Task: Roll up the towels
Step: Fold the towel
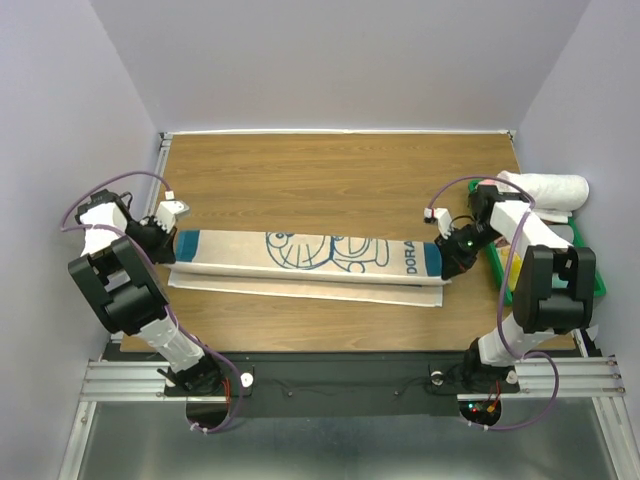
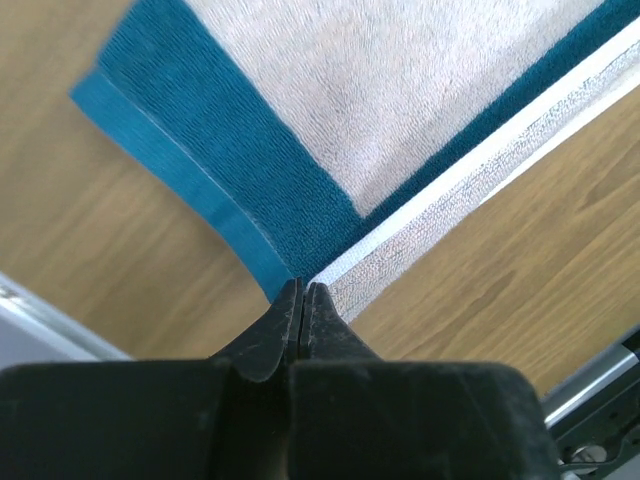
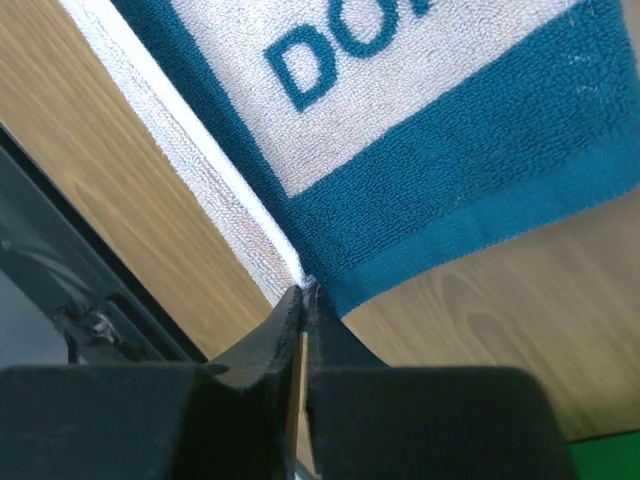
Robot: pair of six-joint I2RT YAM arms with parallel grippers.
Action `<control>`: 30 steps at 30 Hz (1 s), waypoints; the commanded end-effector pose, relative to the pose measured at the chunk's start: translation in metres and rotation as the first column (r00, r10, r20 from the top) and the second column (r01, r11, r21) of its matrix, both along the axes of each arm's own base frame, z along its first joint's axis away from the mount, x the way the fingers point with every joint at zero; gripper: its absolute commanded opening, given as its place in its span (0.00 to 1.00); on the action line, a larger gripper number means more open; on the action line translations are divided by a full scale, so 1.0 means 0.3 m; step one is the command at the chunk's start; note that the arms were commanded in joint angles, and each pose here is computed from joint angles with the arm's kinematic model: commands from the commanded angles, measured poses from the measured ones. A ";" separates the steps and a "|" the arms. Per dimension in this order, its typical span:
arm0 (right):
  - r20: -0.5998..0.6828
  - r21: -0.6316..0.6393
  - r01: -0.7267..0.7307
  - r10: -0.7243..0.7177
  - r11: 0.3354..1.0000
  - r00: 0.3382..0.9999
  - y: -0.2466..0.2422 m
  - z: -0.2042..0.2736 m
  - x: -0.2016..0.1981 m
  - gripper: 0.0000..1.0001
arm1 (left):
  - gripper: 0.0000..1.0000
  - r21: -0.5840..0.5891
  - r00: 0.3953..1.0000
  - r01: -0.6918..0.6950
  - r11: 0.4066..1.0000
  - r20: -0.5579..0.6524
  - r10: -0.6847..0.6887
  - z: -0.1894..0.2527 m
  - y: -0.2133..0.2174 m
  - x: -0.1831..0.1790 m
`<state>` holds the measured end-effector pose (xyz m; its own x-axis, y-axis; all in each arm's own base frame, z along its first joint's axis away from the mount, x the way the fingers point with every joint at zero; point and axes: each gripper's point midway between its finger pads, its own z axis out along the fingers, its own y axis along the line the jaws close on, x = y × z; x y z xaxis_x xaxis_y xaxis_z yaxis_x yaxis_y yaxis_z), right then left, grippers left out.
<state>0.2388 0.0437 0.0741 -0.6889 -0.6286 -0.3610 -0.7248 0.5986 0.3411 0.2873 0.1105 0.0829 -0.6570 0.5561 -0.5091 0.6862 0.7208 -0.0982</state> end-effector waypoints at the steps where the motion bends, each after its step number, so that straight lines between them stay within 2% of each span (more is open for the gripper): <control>1: -0.038 -0.032 -0.026 0.024 0.999 0.999 -0.026 -0.036 -0.027 0.11 | 0.00 0.081 1.000 -0.006 0.997 -0.003 0.006 -0.036 0.049 -0.028; 2: -0.045 -0.027 -0.025 0.024 0.999 0.999 -0.024 -0.035 -0.028 0.19 | 0.16 0.094 1.000 -0.012 0.996 -0.005 0.013 -0.045 0.059 -0.025; 3: -0.048 -0.020 -0.029 0.028 0.999 0.998 -0.019 -0.031 -0.027 0.27 | 0.24 0.093 1.000 -0.014 0.996 -0.007 0.014 -0.045 0.061 -0.026; 4: -0.046 -0.016 -0.030 0.029 0.999 0.998 -0.017 -0.024 -0.025 0.46 | 0.32 0.093 1.000 -0.014 0.996 0.001 0.014 -0.035 0.063 -0.020; 5: -0.030 -0.009 -0.031 0.031 0.999 0.999 -0.015 -0.003 -0.011 0.54 | 0.44 0.087 1.000 -0.022 0.996 0.004 0.022 -0.025 0.063 -0.020; 7: 0.002 -0.008 -0.030 0.030 1.000 1.000 -0.014 0.025 0.011 0.66 | 0.49 0.075 1.000 -0.011 0.997 0.021 0.009 0.010 0.057 -0.005; 8: 0.036 0.001 -0.025 0.025 1.000 0.999 -0.008 0.063 0.036 0.68 | 0.52 0.055 0.999 -0.007 0.998 0.036 0.005 0.038 0.047 0.004; 11: 0.071 0.044 -0.009 0.006 0.999 0.997 0.016 0.116 0.076 0.67 | 0.55 0.022 0.998 0.002 1.000 0.069 -0.004 0.078 0.026 0.017; 16: 0.041 0.092 0.057 -0.061 0.994 0.997 0.045 0.139 0.155 0.54 | 0.55 -0.032 0.994 -0.027 0.999 0.107 0.031 0.111 -0.024 0.045; 18: 0.039 0.086 0.091 -0.094 0.992 0.995 0.061 0.108 0.192 0.51 | 0.52 -0.011 0.987 -0.061 0.998 0.148 0.062 0.114 -0.025 0.079; 23: 0.046 -0.006 0.159 -0.159 0.987 0.986 0.059 -0.007 0.240 0.45 | 0.37 -0.006 0.991 -0.118 0.993 0.068 0.118 0.000 -0.111 0.062; 24: 0.042 -0.024 0.148 -0.147 0.989 0.988 0.079 -0.030 0.236 0.45 | 0.35 0.003 0.987 -0.134 0.991 0.086 0.133 -0.013 -0.109 0.083; 26: 0.010 -0.085 0.158 -0.157 0.984 0.987 0.058 -0.100 0.215 0.44 | 0.29 0.008 0.980 -0.196 0.981 0.032 0.196 -0.074 -0.126 0.061; 30: -0.036 -0.145 0.143 -0.150 0.979 0.988 0.036 -0.180 0.162 0.41 | 0.23 0.044 0.972 -0.236 0.971 0.008 0.236 -0.152 -0.155 0.096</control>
<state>0.2852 0.0657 0.0349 -0.7790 -0.5640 -0.2741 -0.6271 0.6994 0.3429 0.2980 0.0618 0.0482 -0.7288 0.4695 -0.4984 0.5837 0.8065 -0.0940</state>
